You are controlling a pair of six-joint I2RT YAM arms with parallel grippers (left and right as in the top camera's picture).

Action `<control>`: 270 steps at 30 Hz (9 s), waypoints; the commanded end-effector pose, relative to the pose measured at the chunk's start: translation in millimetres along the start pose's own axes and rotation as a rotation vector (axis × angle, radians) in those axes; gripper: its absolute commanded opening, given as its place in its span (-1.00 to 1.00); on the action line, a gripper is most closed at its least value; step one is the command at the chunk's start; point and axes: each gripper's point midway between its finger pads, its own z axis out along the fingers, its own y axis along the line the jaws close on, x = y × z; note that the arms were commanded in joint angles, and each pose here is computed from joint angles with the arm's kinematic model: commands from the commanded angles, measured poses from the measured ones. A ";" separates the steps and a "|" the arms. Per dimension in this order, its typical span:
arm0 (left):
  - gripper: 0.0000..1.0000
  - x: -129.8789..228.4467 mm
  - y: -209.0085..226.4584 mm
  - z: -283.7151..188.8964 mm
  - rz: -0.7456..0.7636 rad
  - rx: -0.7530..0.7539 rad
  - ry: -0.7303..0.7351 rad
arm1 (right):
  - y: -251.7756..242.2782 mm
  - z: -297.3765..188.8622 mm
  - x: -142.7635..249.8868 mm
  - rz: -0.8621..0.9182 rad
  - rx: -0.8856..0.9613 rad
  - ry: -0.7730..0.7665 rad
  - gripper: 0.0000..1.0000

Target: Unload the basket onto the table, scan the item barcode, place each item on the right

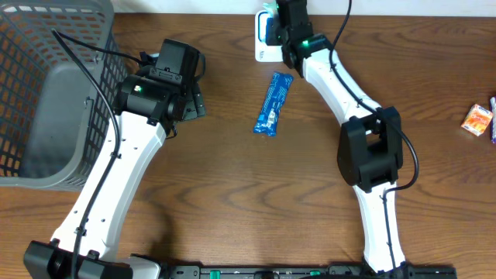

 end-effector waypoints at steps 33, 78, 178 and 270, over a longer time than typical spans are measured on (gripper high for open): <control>0.96 -0.5 1.8 0.5 -0.010 -0.008 0.000 | -430.7 -138.0 102.8 0.552 0.336 0.473 0.96; 0.96 -0.5 1.7 0.5 -0.010 -0.008 -0.001 | -6.5 -60.3 247.2 0.380 -0.247 0.815 0.90; 0.96 -0.5 1.8 0.5 -0.010 -0.008 0.000 | -138.5 -136.3 204.7 0.313 0.581 0.462 0.99; 0.96 -0.5 1.8 0.5 -0.010 -0.008 0.000 | -68.2 -141.5 154.0 0.172 -0.168 0.569 0.33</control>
